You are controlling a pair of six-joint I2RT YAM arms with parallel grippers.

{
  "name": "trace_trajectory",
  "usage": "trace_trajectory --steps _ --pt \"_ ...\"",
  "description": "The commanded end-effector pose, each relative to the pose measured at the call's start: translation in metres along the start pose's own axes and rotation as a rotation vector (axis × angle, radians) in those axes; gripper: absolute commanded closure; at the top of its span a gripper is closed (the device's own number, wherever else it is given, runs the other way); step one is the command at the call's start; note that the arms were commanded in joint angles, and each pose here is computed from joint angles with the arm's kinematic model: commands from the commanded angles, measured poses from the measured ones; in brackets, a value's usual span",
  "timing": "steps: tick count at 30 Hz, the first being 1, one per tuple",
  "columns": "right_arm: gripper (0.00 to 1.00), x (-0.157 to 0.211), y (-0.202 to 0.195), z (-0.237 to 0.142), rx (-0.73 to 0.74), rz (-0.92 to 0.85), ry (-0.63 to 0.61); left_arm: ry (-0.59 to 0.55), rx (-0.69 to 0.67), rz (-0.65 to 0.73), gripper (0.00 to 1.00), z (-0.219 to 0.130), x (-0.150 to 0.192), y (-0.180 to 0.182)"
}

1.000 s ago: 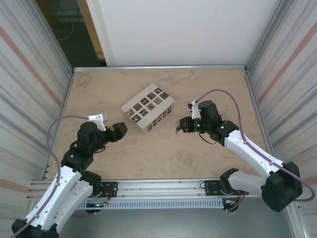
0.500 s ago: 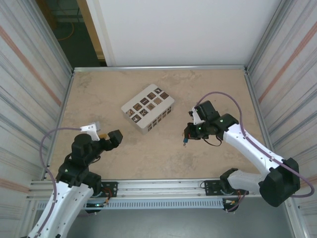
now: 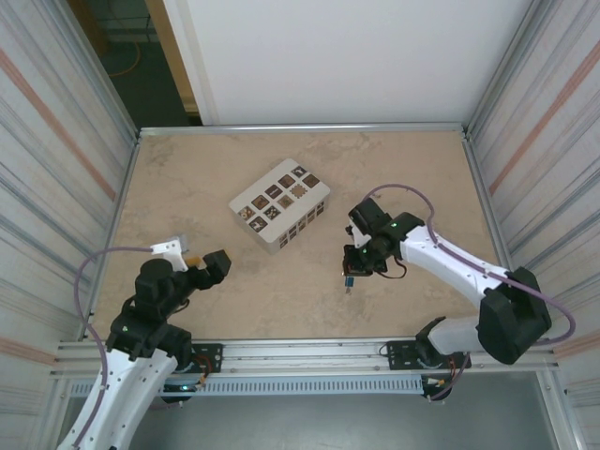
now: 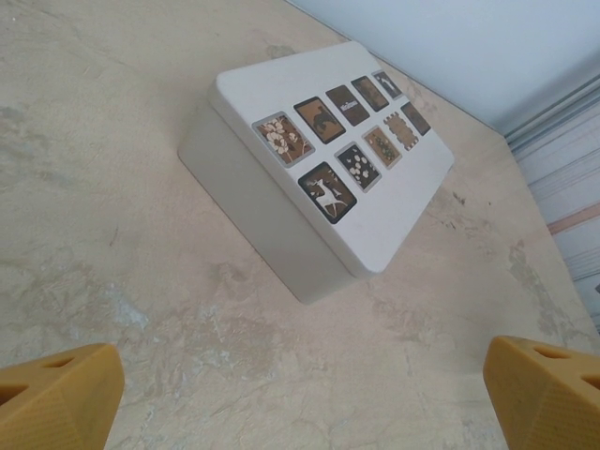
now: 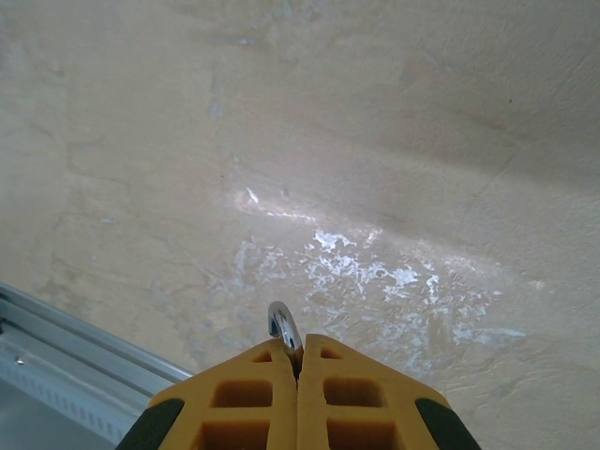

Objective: Unlock the padlock with the key

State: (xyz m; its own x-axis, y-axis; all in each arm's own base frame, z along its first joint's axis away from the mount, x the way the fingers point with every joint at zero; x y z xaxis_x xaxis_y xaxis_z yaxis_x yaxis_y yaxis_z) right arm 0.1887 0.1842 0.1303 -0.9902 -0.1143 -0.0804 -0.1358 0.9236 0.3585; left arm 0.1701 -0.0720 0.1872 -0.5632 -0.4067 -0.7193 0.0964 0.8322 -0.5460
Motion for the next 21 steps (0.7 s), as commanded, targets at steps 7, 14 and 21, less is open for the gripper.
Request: trace_trajectory --steps 7,14,21 --pt "1.00 0.001 -0.003 0.030 0.048 -0.008 0.083 0.029 -0.016 -0.012 0.01 0.012 0.006 0.005" --pt "1.00 0.000 -0.003 0.042 0.068 -0.027 0.123 0.032 -0.014 -0.024 0.01 0.015 0.008 0.006" --pt "1.00 -0.002 -0.002 0.055 0.065 -0.033 0.147 0.038 -0.023 -0.041 0.01 0.016 0.011 0.009"
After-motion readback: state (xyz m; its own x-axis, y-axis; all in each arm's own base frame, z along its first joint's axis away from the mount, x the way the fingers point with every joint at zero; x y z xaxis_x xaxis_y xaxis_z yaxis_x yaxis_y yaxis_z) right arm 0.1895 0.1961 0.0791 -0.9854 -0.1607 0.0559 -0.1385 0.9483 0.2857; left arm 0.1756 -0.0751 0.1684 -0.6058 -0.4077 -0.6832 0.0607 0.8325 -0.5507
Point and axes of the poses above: each hand's point on the last joint's axis, 136 mm out from that joint toward the fingers, its own z axis out along the fingers, its own y axis along the line the jaws close on, x = y × z, the point moved 4 cm from there along -z, back along the fingers
